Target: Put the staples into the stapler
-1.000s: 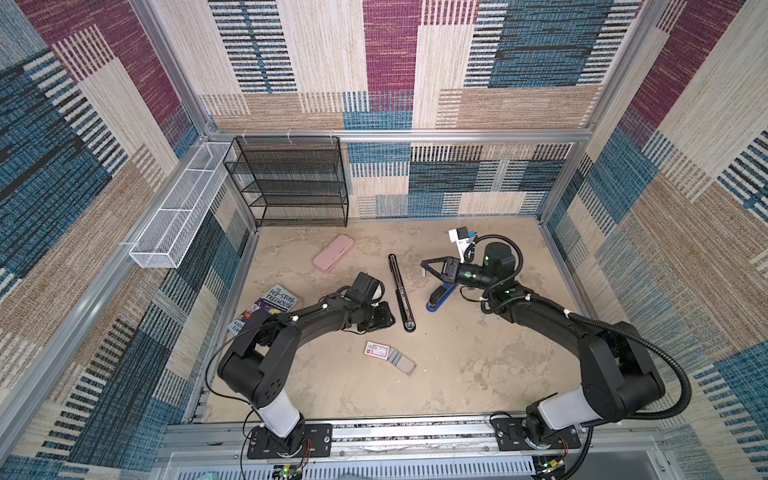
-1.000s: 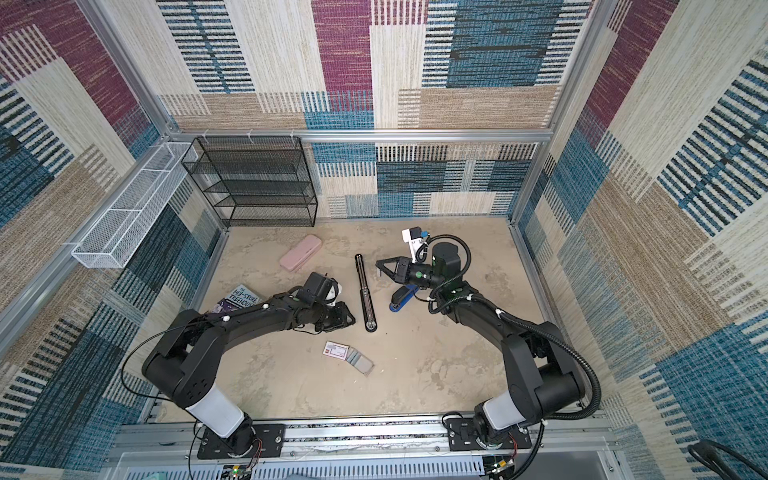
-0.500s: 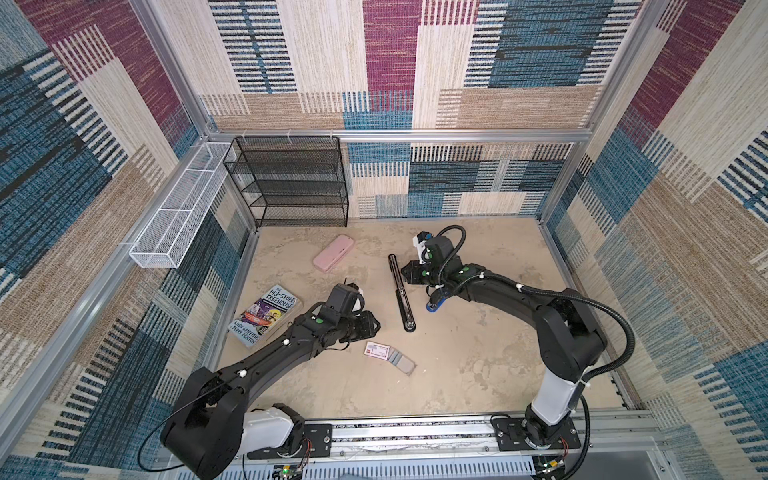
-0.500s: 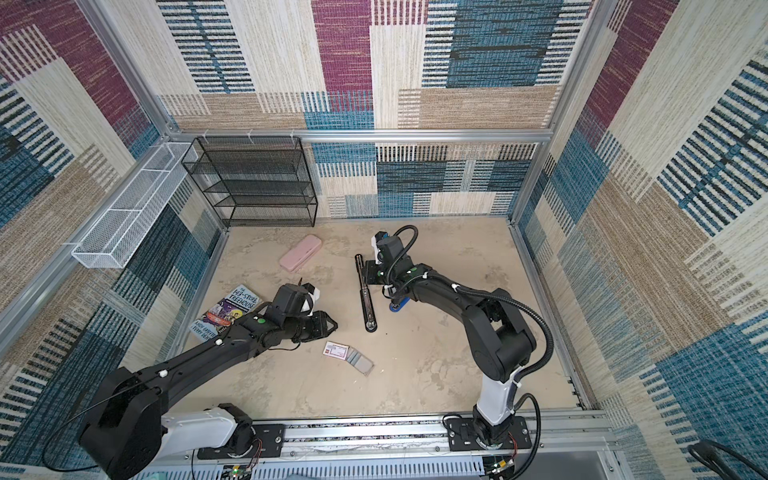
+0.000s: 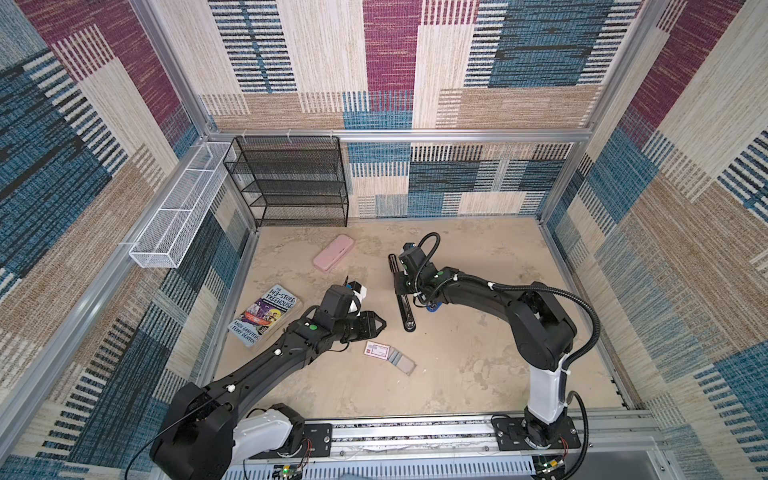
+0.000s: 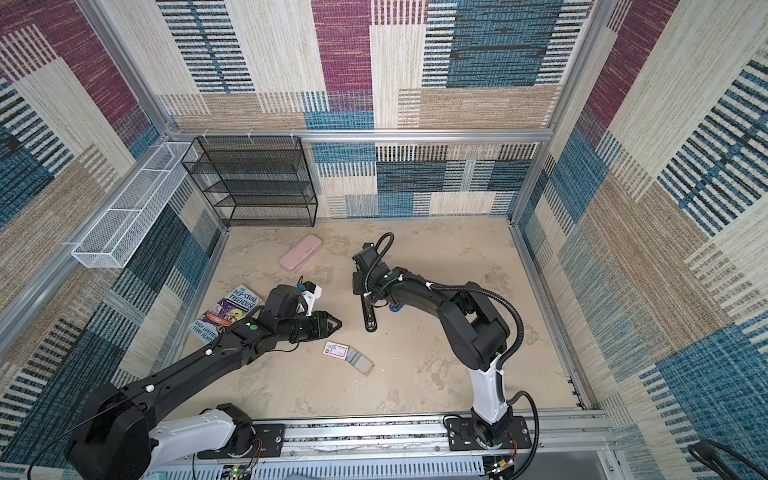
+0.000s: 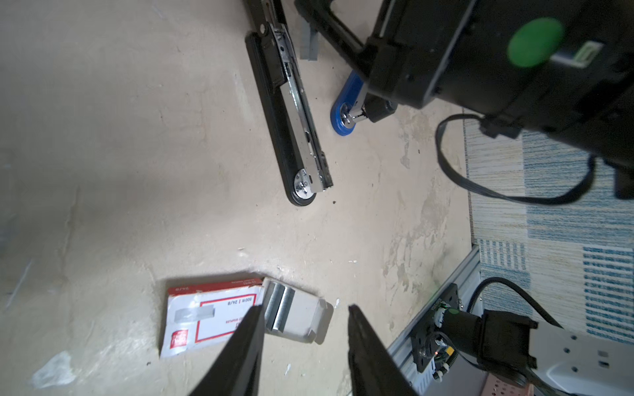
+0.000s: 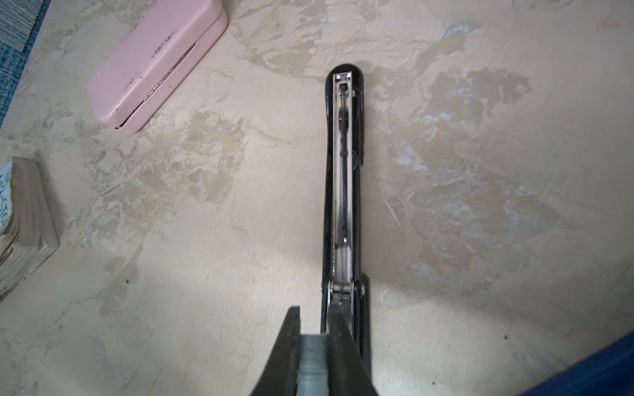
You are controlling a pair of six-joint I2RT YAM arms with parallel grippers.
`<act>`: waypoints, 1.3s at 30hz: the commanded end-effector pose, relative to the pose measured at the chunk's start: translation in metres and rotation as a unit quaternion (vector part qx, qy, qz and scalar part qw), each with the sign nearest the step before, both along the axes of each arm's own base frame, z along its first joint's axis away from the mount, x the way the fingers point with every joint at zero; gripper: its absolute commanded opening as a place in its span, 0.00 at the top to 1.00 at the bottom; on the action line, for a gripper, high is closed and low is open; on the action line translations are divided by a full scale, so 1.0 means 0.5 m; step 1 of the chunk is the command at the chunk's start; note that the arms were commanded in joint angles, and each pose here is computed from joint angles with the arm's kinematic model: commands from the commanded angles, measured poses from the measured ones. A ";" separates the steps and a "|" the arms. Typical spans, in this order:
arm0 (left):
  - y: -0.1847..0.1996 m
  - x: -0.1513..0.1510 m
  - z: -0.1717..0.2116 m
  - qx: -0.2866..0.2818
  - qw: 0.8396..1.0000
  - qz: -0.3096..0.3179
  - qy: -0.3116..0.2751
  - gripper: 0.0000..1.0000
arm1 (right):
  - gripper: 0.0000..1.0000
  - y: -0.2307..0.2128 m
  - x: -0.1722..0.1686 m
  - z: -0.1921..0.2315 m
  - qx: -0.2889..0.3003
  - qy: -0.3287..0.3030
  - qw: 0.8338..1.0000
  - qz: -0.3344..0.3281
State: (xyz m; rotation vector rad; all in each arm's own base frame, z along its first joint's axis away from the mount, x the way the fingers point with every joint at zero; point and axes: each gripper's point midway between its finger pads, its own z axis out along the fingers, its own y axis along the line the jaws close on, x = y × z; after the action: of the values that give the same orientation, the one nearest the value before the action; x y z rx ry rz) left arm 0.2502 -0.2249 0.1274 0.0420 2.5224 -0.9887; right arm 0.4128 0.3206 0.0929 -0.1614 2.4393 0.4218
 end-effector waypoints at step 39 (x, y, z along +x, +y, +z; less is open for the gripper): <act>-0.005 -0.005 -0.016 -0.005 1.000 -0.011 -0.001 0.57 | 0.86 -0.013 0.005 -0.064 -0.083 -0.004 0.997 0.005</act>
State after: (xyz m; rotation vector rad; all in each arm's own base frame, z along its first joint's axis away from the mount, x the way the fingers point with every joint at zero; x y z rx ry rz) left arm 0.2460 -0.2273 0.1177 0.0570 2.5379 -1.0132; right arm 0.4160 0.3185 0.0641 -0.2409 2.4645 0.2602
